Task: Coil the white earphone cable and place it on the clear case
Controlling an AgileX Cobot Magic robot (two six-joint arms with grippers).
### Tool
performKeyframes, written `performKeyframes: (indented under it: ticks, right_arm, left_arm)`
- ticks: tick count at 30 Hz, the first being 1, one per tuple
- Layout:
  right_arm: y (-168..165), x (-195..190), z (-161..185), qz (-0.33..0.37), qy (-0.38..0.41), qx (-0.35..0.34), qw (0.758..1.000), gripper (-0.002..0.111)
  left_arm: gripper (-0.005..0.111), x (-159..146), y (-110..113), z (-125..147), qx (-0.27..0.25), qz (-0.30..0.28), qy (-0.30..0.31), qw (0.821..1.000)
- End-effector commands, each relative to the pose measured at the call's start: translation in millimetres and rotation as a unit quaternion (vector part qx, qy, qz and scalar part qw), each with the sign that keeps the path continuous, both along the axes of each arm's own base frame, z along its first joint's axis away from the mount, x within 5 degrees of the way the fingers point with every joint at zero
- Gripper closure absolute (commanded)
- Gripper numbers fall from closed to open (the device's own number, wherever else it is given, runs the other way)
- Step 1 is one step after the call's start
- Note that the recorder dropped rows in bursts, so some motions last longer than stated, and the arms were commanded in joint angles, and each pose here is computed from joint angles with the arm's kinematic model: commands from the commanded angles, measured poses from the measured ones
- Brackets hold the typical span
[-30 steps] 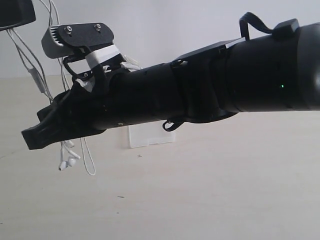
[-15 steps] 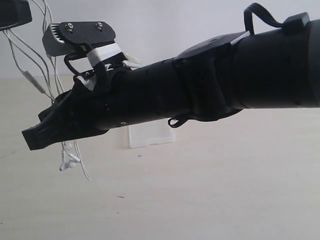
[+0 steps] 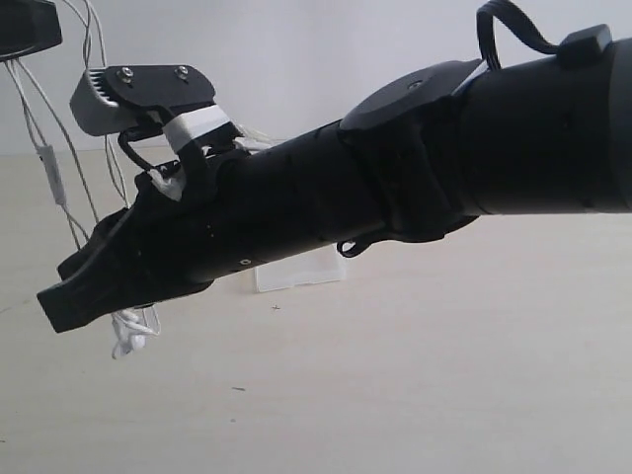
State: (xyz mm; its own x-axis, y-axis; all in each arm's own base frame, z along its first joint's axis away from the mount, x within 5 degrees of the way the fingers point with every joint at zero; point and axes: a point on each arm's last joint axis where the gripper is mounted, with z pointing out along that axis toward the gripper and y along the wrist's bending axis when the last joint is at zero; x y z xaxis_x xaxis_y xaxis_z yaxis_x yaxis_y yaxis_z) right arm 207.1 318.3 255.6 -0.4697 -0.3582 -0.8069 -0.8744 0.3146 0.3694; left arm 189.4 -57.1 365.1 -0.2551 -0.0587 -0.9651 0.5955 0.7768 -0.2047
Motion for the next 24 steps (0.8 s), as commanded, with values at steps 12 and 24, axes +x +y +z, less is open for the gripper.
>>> performKeyframes:
  ticks: [12,24]
  right_arm:
    - [-3,2,2,-0.004,-0.036,-0.024,0.999,0.034]
    - [-35,-21,52,0.008,-0.072,-0.053,0.996,0.040]
  left_arm:
    - [0.107,-1,1,4,0.000,0.004,-0.007,1.000]
    - [0.107,-1,1,0,0.043,-0.001,-0.019,0.999]
